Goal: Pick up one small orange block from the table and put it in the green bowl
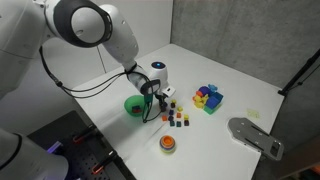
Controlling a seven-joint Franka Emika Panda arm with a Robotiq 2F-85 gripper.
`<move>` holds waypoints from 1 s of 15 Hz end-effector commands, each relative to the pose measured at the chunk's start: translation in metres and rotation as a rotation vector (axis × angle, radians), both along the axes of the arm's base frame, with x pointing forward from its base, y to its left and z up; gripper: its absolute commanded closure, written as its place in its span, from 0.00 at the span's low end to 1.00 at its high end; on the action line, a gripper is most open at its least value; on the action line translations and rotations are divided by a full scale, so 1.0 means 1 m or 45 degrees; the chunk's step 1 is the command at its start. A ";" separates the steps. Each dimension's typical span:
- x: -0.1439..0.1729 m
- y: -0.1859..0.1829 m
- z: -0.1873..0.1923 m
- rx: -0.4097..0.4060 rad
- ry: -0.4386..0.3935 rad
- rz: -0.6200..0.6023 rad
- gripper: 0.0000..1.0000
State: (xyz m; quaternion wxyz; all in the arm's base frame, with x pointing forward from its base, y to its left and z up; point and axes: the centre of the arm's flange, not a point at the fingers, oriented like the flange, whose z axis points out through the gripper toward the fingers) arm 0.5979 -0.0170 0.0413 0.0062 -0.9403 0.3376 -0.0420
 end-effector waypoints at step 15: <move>0.004 0.016 0.000 0.030 -0.062 0.033 0.53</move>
